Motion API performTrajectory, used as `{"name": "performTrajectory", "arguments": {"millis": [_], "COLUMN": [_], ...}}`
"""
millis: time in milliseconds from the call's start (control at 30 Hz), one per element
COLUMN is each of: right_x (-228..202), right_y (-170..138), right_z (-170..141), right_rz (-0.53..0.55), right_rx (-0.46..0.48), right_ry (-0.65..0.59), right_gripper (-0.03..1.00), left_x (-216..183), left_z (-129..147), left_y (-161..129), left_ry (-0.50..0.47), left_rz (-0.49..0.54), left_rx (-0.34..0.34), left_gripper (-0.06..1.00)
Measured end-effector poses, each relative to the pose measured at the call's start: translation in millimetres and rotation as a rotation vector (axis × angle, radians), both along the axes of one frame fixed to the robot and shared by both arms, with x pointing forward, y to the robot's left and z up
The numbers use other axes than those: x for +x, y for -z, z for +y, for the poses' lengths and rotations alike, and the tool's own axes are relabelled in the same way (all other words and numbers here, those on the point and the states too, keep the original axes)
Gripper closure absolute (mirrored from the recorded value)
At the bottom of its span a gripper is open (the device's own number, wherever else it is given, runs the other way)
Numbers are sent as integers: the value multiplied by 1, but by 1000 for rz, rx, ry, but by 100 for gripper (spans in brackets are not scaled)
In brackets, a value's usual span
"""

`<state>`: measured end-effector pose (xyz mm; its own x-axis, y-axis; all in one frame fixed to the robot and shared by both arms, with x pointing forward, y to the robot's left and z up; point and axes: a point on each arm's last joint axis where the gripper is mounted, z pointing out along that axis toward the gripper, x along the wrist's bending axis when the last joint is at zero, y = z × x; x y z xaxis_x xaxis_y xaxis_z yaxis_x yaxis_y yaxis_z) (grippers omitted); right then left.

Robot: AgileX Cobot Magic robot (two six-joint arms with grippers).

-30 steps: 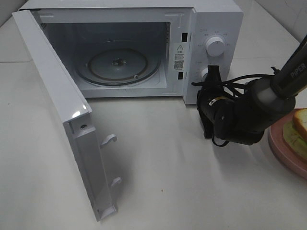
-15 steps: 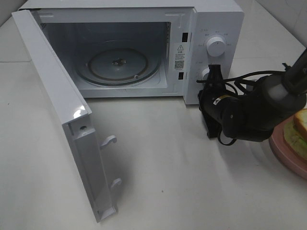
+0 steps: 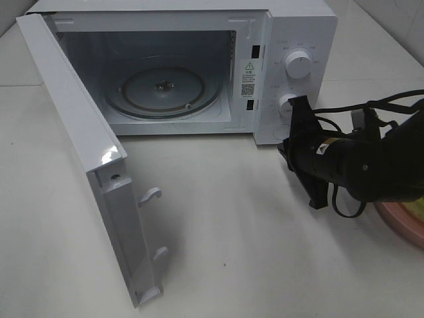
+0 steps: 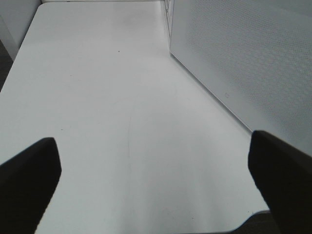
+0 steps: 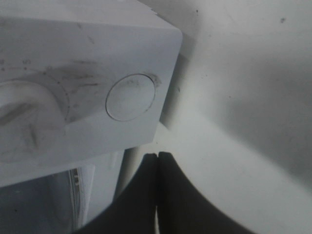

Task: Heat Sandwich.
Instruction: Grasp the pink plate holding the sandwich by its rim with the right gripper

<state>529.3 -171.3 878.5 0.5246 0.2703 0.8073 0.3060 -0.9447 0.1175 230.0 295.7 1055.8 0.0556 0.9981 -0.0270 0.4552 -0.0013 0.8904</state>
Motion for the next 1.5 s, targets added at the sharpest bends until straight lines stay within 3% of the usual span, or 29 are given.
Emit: {"name": "performTrajectory", "arguments": {"millis": [267, 400, 433, 500, 533, 567, 633, 667, 700, 800, 967, 1233, 1500], "right_x": [-21, -38, -38, -44, -50, -50, -56, -62, -62, -75, -86, -99, -97], "right_y": [-14, -26, -26, -31, -35, -35, -42, -46, -46, -54, -63, -77, -101], "right_z": [-3, -3, -3, -3, -4, -4, -4, -5, -5, -7, -11, -23, -31], "right_rz": [106, 191, 191, 194, 195, 195, 181, 173, 173, 169, 148, 192, 205], "right_rx": [-149, -335, -335, -419, -499, -499, -576, -648, -648, -736, -825, -943, -958], "right_ry": [-169, -426, -426, -544, -666, -666, -788, -915, -915, -1124, -1293, -1436, -1412], "right_gripper": [95, 93, 93, 92, 91, 91, 91, 90, 90, 89, 87, 82, 75], "left_x": [0, 0, 0, 0, 0, 0, 0, 0, 0, 0, 0, 0, 0], "left_z": [0, 0, 0, 0, 0, 0, 0, 0, 0, 0, 0, 0, 0], "left_y": [0, 0, 0, 0, 0, 0, 0, 0, 0, 0, 0, 0, 0], "left_ry": [0, 0, 0, 0, 0, 0, 0, 0, 0, 0, 0, 0, 0], "left_rz": [0, 0, 0, 0, 0, 0, 0, 0, 0, 0, 0, 0, 0], "left_rx": [0, 0, 0, 0, 0, 0, 0, 0, 0, 0, 0, 0, 0], "left_gripper": [-5, -5, -5, -5, -5, -5, -5, -5, -5, -5, -5, -5, -5]}}
